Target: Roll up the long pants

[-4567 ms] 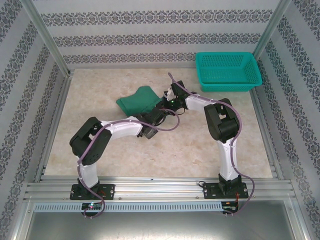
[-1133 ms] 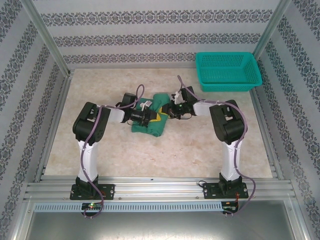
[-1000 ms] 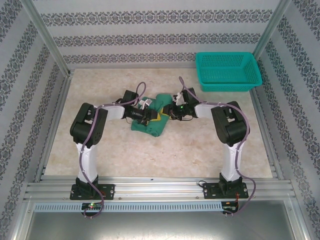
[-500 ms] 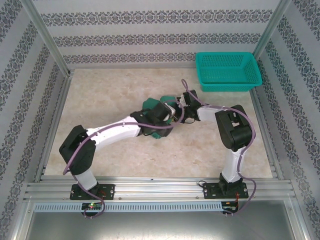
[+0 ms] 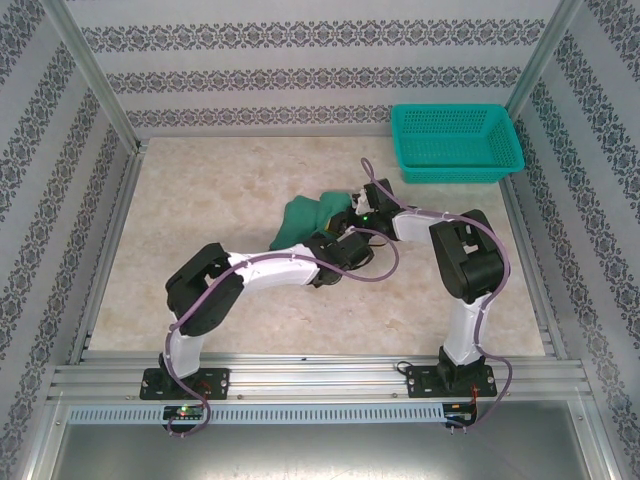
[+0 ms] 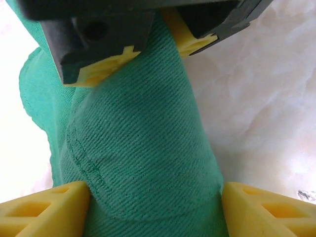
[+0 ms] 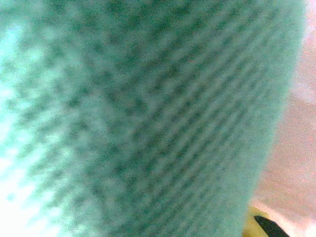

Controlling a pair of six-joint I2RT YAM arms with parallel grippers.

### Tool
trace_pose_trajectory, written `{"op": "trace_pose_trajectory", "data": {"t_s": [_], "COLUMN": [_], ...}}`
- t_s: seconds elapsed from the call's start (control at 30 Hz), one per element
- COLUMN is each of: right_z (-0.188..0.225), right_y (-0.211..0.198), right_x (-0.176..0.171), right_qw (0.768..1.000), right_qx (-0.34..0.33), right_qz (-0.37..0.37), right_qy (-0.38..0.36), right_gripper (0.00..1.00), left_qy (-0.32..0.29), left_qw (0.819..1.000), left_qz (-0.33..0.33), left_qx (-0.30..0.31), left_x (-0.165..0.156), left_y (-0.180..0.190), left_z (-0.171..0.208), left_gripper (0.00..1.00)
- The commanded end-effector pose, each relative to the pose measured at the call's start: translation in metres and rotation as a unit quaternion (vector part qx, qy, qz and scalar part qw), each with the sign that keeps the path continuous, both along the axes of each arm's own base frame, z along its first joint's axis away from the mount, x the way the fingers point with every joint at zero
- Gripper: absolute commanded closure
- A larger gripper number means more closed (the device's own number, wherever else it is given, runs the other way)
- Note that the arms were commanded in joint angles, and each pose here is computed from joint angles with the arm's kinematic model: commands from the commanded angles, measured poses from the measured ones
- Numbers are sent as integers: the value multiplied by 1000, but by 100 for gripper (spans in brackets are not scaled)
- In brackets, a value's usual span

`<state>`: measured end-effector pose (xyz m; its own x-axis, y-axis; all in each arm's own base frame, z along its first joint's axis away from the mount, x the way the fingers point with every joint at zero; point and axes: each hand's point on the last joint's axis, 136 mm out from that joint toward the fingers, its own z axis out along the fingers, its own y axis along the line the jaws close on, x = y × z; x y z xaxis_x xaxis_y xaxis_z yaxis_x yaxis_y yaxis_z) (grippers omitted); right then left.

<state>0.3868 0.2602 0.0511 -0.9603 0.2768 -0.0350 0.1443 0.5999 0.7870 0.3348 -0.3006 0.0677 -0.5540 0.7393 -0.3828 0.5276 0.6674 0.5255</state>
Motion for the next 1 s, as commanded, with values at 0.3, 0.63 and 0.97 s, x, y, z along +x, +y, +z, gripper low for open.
{"op": "trace_pose_trajectory", "data": {"t_s": [0.3, 0.63, 0.97], "right_z": [14, 27, 43], "right_y": [3, -5, -9], "right_x": [-34, -43, -13], "right_qw": [999, 1000, 1000], "right_qx": [18, 18, 18], "right_qz": [0, -1, -9], "right_qy": [28, 20, -2], "right_gripper": [100, 100, 100], "left_qy": [69, 130, 173], "left_qw": [987, 985, 983], "left_qz": [82, 65, 46], "left_qx": [120, 93, 36], "left_x": [7, -4, -18], "left_y": [57, 53, 37], "left_z": [-64, -94, -69], "left_gripper": [41, 100, 100]}}
